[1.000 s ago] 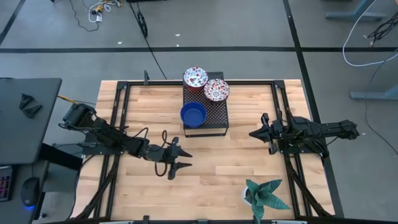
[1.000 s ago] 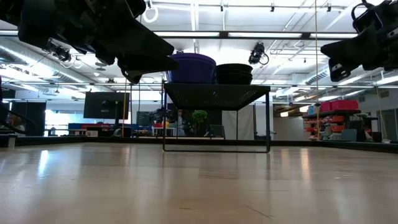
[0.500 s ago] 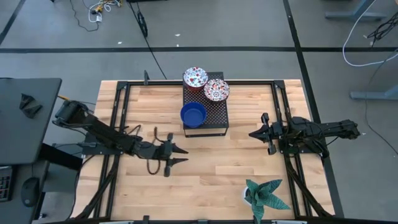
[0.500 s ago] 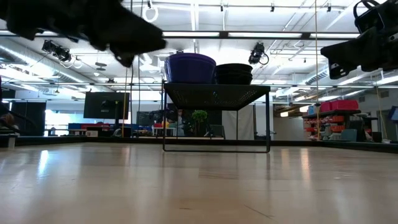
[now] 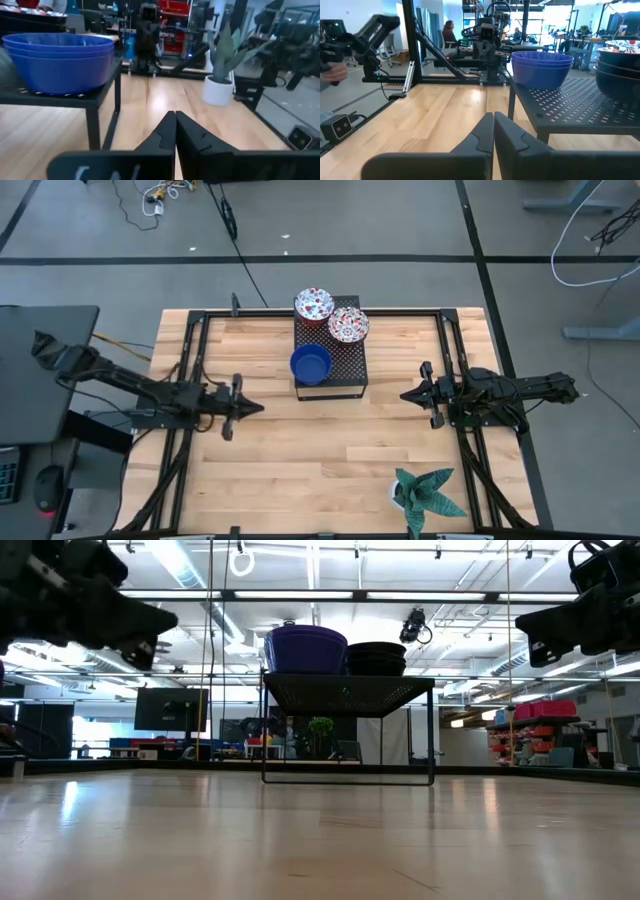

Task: Pick & Place Mini bowls
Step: Return to Home Position

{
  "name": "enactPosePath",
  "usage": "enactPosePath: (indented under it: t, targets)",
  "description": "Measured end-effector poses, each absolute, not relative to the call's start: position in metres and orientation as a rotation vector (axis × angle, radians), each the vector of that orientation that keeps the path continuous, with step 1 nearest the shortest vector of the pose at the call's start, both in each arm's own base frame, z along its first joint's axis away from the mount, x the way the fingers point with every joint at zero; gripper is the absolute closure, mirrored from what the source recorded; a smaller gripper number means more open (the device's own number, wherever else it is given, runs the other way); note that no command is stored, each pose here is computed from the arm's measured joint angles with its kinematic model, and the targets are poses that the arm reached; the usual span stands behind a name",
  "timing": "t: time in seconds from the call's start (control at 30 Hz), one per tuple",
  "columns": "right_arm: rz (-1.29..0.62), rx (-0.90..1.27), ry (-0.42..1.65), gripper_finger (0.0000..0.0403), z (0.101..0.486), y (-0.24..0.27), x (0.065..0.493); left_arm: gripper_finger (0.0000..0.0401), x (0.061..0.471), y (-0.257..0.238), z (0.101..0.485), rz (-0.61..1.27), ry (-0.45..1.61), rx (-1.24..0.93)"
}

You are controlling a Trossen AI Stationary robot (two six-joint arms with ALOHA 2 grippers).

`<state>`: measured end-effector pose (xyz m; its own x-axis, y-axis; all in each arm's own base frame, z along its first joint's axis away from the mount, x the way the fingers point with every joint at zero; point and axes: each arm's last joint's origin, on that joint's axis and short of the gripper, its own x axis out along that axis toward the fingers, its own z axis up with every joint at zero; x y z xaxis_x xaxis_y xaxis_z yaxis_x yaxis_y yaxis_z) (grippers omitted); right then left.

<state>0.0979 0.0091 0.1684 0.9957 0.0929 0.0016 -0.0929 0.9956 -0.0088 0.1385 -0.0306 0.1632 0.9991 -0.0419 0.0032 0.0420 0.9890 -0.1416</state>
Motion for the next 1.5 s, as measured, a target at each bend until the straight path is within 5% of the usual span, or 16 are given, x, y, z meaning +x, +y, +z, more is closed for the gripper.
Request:
enactPosePath:
  t: [0.37,1.13,1.5]
  targets:
    - [0.093,-0.009,-0.002,0.0385,0.168,0.009,0.098,0.0397,0.115,-0.012,0.156,0.03,0.129,-0.062]
    - [0.093,-0.009,-0.003,0.0385,0.169,0.009,0.098,0.0395,0.097,0.01,0.168,0.081,-0.022,-0.011]
    - [0.093,-0.009,-0.004,0.0385,0.169,0.009,0.098,0.0397,0.097,-0.001,0.169,-0.108,-0.035,-0.039]
